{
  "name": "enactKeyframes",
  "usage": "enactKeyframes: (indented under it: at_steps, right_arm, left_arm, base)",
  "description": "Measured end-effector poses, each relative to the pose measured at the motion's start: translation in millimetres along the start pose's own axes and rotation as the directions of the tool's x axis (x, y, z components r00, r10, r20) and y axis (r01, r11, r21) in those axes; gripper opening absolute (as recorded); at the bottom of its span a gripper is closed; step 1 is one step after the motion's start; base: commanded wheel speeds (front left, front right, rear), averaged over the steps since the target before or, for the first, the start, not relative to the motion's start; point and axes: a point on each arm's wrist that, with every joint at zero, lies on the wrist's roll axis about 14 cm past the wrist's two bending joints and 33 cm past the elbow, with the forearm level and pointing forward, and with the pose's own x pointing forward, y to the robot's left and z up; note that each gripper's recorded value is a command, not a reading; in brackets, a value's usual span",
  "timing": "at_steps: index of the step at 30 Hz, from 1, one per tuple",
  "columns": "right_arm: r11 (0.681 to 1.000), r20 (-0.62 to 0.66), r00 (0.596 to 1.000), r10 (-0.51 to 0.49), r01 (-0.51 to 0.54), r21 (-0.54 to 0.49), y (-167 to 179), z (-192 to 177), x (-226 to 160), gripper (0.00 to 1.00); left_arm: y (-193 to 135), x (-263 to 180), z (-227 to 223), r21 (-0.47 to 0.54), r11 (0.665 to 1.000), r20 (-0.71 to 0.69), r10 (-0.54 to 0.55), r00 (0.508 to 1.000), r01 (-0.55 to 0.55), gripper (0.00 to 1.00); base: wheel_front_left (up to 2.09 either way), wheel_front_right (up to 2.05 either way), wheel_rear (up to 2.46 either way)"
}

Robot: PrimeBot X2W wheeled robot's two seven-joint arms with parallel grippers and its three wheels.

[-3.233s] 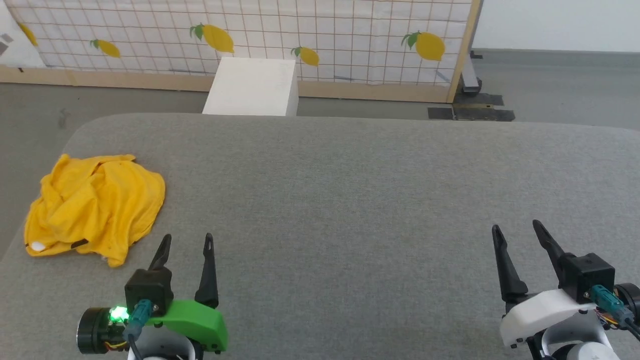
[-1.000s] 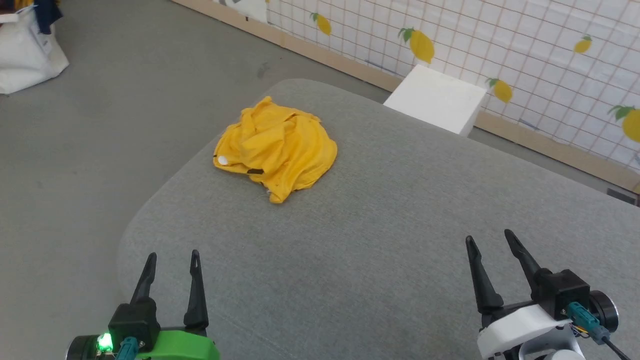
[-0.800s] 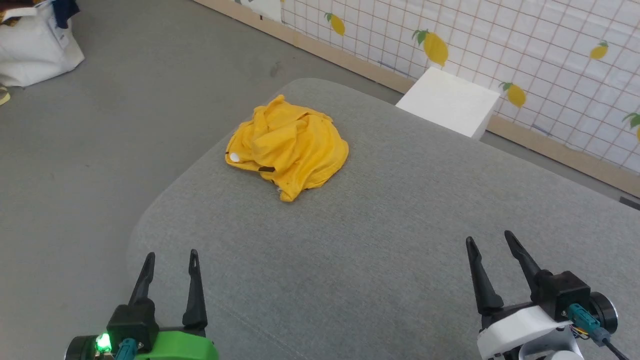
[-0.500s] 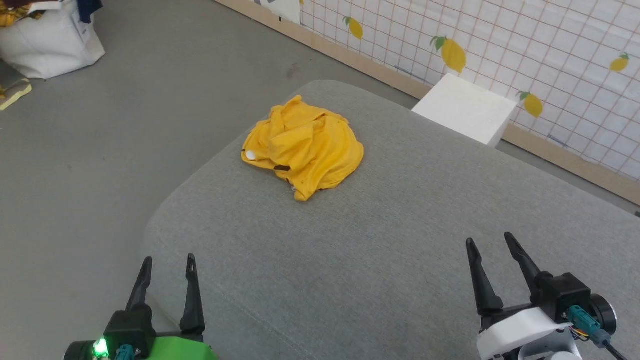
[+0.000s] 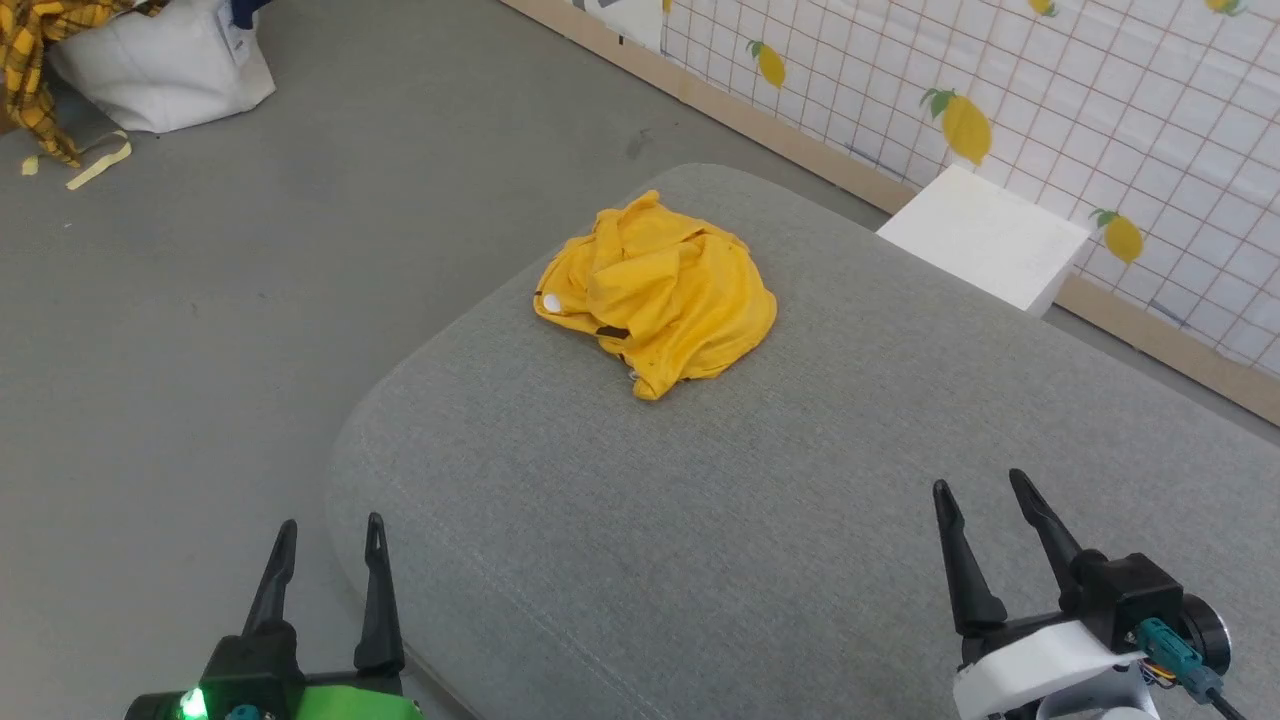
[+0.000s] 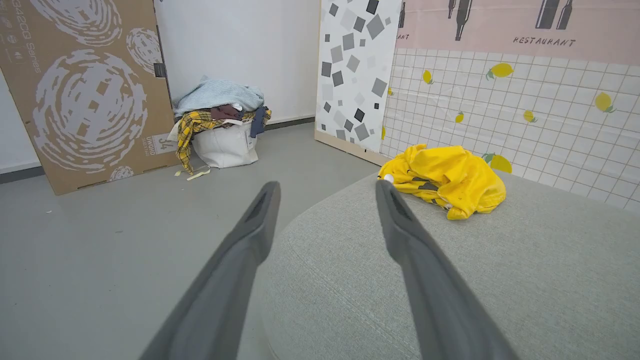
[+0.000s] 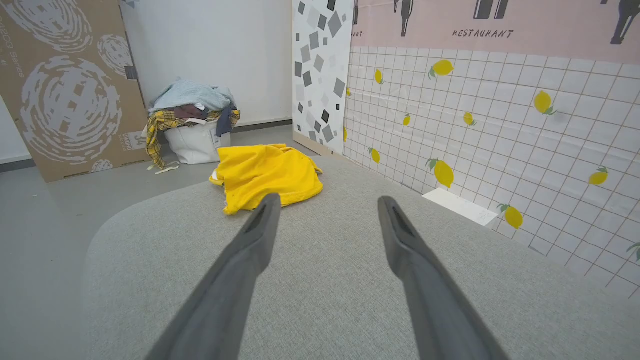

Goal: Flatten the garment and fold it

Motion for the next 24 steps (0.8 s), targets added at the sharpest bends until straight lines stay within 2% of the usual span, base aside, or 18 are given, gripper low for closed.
enactKeyframes:
  at_steps: [16, 21, 24]
  right_arm:
    - [1.000, -0.005, 1.000, -0.014, 0.014, 0.011, -5, -4, -1, 1.00]
    - [1.000, -0.013, 1.000, -0.021, 0.021, 0.005, -10, -9, 2, 1.00]
    - [1.000, 0.004, 1.000, -0.021, 0.021, -0.019, -15, -5, 10, 1.00]
  left_arm:
    - [-9, 2, 0, -0.004, 1.000, -0.004, -0.031, 1.000, 0.031, 1.00]
    - [-31, 30, 25, -0.065, 0.990, 0.082, -0.118, 0.990, 0.124, 1.00]
    - [-53, 64, 66, -0.057, 0.975, 0.167, -0.204, 0.965, 0.216, 1.00]
  base:
    - [0.00, 0.00, 0.00]
    - [0.00, 0.00, 0.00]
    - [0.00, 0.00, 0.00]
